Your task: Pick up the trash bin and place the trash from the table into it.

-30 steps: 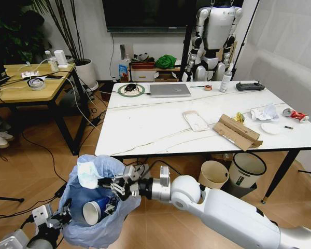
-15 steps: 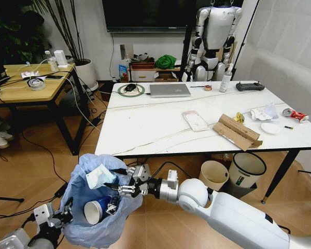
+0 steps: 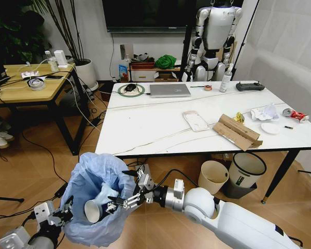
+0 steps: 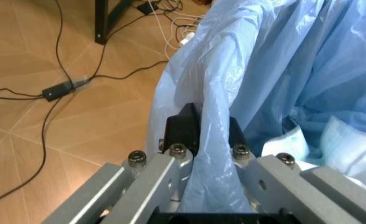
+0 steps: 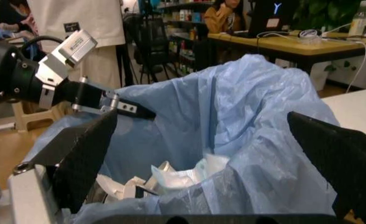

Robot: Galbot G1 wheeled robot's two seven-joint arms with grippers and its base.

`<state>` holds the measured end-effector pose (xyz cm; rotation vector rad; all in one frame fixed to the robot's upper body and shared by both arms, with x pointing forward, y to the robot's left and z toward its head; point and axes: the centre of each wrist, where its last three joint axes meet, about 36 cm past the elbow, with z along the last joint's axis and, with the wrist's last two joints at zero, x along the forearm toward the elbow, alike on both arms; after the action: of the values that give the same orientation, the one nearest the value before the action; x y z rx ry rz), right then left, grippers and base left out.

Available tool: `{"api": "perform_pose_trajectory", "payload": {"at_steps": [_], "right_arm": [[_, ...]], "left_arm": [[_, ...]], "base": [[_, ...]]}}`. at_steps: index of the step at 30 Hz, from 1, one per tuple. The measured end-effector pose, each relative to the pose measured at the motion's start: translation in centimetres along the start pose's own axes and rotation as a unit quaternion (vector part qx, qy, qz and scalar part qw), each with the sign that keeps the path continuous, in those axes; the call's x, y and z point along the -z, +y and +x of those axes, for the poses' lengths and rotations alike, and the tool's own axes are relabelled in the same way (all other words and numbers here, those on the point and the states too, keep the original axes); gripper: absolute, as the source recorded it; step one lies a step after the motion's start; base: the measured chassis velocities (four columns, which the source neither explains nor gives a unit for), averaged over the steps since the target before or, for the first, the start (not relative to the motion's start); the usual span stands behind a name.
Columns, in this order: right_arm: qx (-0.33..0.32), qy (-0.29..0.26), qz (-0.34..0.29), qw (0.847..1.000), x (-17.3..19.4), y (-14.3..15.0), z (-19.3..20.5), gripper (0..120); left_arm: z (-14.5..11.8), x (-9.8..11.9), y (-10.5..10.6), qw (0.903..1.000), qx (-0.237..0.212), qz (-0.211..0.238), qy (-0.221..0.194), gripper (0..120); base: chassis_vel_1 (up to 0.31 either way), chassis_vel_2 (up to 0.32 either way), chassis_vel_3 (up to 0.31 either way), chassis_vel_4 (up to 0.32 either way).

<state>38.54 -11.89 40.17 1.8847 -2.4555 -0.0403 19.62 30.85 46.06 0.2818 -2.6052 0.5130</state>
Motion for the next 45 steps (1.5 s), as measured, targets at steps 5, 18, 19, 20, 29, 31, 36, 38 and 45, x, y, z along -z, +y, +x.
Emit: {"api": "perform_pose_trajectory", "payload": {"at_steps": [5,18,19,20,29,31,36,38,45], "right_arm": [[-0.006,-0.003,0.004,1.0,0.4,-0.3,0.3,100],[-0.163,-0.055,-0.029,0.985,3.5,-4.7,2.9,100],[-0.179,-0.057,-0.033,0.982,3.5,-5.0,3.4,100],[-0.205,-0.057,-0.036,0.977,3.4,-5.6,4.1,100],[-0.387,-0.032,-0.017,0.922,3.7,-9.3,11.7,100],[-0.422,-0.054,-0.013,0.905,3.7,-9.4,14.2,100],[-0.449,-0.073,-0.007,0.891,3.2,-8.6,18.0,100],[-0.456,-0.075,-0.004,0.887,2.5,-7.9,19.9,100],[-0.489,-0.068,0.015,0.869,0.8,-5.5,24.9,100]], "left_arm": [[0.0,-0.1,-0.1,1.0,0.0,0.001,0.0,1],[0.0,-0.7,-0.3,0.9999,-0.007,-0.01,0.006,1],[0.0,-0.6,-0.4,0.9999,-0.008,-0.011,0.006,1],[-0.1,-0.6,-0.4,0.9998,-0.011,-0.014,0.005,1],[-0.6,-0.5,-1.0,0.9991,-0.031,-0.028,-0.001,1],[-0.7,-0.2,-1.1,0.9988,-0.037,-0.032,-0.004,1],[-0.9,0.1,-1.2,0.9985,-0.043,-0.034,-0.008,1],[-1.0,0.2,-1.2,0.9983,-0.046,-0.035,-0.009,1],[-1.5,0.0,-1.3,0.9979,-0.052,-0.038,-0.005,1]], "base": [[0.0,0.0,0.0,0.0],[0.0,0.0,0.0,0.0],[0.0,0.0,0.0,0.0],[0.0,0.0,0.0,0.0],[0.0,0.0,0.0,0.0],[0.0,0.0,0.0,0.0],[0.0,0.0,0.0,0.0],[0.0,0.0,0.0,0.0],[0.0,0.0,0.0,0.0]]}}
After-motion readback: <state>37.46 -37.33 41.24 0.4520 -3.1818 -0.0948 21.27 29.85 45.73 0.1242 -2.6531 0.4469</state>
